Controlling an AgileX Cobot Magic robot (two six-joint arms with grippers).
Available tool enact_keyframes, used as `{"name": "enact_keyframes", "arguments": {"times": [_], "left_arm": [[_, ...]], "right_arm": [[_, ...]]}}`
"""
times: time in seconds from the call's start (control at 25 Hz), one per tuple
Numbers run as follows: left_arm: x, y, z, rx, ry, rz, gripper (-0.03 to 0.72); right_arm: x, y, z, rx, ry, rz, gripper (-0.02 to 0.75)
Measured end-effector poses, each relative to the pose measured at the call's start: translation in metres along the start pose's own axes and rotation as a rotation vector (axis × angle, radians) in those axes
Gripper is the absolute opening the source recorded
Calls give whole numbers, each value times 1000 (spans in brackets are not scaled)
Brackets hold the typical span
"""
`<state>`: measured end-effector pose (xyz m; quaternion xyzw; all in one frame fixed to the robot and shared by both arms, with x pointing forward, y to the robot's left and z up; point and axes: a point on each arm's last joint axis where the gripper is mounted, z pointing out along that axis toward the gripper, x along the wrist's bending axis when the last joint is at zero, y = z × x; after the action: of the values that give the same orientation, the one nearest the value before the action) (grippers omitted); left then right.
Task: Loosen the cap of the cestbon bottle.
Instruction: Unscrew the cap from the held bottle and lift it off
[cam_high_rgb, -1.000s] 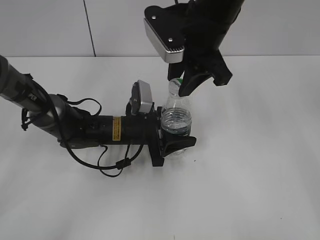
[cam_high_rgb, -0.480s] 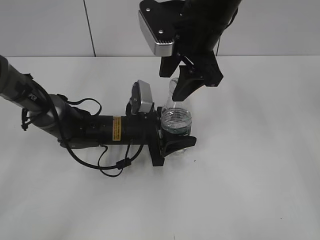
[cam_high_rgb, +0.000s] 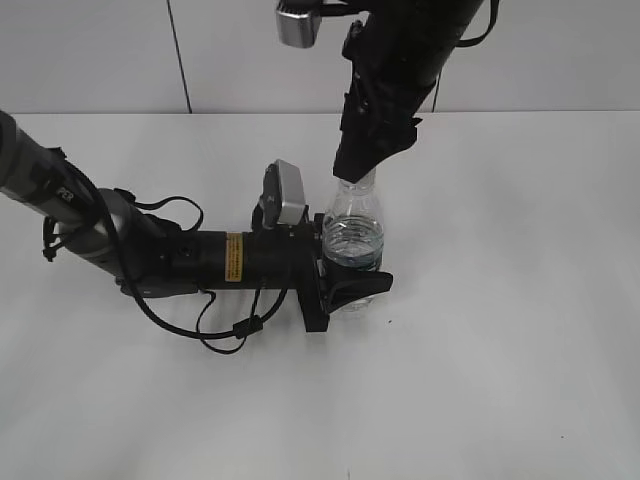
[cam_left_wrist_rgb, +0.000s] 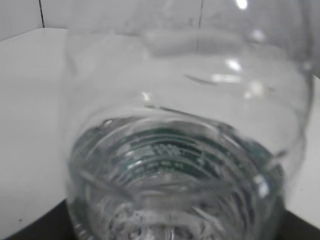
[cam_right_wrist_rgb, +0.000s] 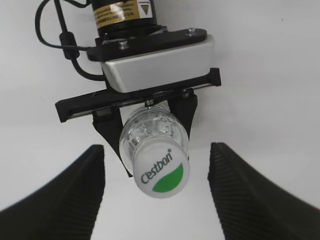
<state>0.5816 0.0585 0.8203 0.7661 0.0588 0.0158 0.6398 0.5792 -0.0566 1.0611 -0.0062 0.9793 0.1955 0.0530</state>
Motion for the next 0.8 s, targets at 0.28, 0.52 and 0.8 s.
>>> {"name": "enact_keyframes", "arguments": {"times": [0.28,0.52,0.8], "left_arm": [[0,0,0,0,0,-1,402],[0,0,0,2,-3,1,402],[0,0,0,2,-3,1,402]], "right_arm": [[-1,0,0,-4,-15,423,500],[1,-1,-1,17,3,912,500],[2,-1,-1,28,3,1219,500]]}}
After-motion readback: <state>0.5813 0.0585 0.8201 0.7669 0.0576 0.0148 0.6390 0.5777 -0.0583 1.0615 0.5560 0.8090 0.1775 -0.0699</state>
